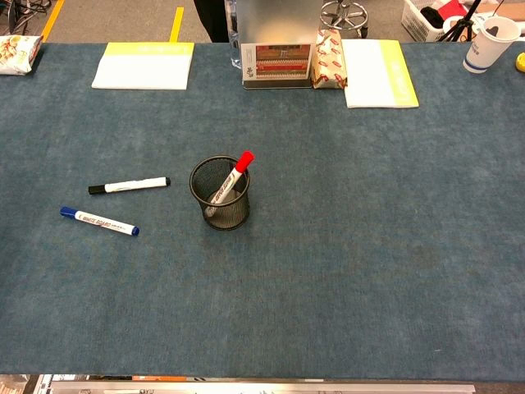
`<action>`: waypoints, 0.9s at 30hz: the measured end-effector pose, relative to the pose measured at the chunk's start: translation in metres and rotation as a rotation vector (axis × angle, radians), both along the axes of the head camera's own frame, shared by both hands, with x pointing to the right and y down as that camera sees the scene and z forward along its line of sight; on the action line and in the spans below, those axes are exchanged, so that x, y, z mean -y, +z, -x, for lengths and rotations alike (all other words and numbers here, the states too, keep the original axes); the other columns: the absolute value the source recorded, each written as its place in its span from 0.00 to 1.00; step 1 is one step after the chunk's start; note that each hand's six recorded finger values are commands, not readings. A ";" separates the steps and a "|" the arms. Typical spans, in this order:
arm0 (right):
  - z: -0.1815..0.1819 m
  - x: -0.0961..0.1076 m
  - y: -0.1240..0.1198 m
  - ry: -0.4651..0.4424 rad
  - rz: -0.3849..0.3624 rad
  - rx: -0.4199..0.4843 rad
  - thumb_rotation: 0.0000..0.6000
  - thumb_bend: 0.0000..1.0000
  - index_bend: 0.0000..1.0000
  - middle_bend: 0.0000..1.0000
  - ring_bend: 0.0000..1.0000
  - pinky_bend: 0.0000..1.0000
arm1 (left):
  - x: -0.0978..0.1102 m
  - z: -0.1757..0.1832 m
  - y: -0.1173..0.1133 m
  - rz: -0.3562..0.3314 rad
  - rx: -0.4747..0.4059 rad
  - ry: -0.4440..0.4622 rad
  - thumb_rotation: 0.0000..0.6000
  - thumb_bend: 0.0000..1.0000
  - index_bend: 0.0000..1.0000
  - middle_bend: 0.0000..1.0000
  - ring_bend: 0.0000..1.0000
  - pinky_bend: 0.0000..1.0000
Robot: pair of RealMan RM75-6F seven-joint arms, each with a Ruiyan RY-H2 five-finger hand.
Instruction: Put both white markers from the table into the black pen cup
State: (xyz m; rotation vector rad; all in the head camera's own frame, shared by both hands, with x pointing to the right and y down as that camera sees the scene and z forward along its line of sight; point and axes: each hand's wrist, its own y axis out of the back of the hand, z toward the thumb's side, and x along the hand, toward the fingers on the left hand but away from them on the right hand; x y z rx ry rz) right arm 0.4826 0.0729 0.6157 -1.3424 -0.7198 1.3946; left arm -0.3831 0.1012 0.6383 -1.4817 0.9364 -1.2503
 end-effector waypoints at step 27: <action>0.000 0.003 -0.003 0.003 -0.013 0.015 1.00 0.87 0.57 0.38 0.26 0.16 | -0.004 -0.010 0.027 0.101 -0.038 -0.020 1.00 0.36 0.42 0.10 0.00 0.12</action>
